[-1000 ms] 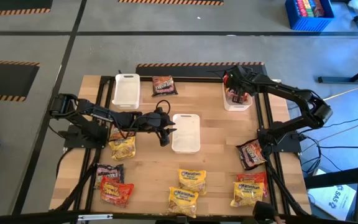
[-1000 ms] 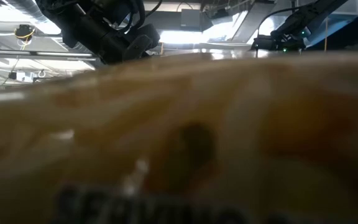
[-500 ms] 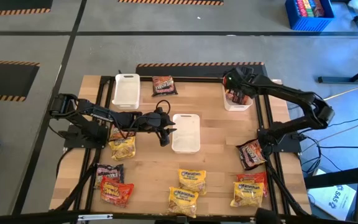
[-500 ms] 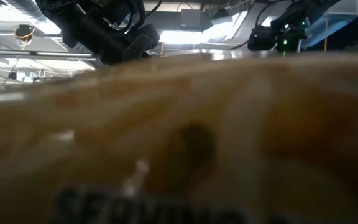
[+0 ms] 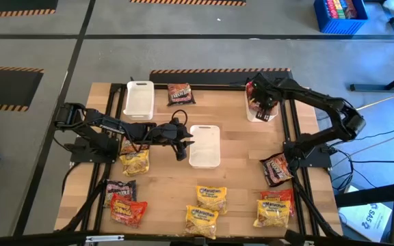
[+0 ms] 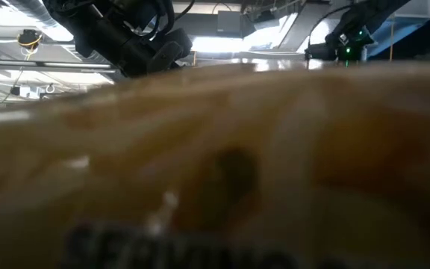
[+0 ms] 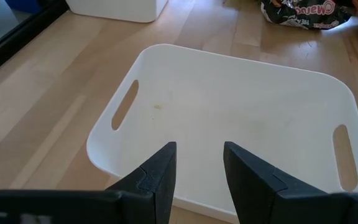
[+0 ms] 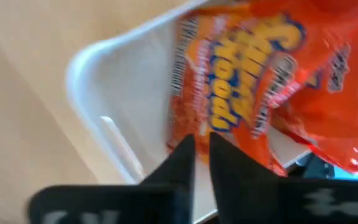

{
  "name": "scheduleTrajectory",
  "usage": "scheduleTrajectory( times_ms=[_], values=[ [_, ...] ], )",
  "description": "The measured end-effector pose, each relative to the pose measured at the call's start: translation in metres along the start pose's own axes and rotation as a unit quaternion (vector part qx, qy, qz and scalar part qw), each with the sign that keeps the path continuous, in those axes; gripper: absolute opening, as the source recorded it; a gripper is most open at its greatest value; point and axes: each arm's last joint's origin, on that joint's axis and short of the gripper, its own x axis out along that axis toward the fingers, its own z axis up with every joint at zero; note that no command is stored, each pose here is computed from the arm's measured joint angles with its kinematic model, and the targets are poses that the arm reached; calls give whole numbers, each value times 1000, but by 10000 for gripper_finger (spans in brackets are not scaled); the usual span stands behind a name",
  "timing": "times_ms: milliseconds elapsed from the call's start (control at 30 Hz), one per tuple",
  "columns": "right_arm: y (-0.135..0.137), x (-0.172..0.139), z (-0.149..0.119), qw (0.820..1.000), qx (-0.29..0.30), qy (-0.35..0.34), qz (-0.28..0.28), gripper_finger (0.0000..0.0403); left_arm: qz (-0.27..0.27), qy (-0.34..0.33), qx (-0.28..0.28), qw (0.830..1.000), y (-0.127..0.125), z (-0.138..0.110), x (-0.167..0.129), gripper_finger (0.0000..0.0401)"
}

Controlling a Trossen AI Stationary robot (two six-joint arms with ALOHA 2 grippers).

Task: Sort Maruchan noodles
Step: Put the orange noodle pack into the white right bin

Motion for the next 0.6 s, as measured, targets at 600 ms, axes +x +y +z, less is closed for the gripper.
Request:
scheduleTrajectory(
  times_ms=[600],
  values=[
    [-9,62,13,992,-21,121,-33,5,0,-2,0,1000,0,0,0,128]
  ],
)
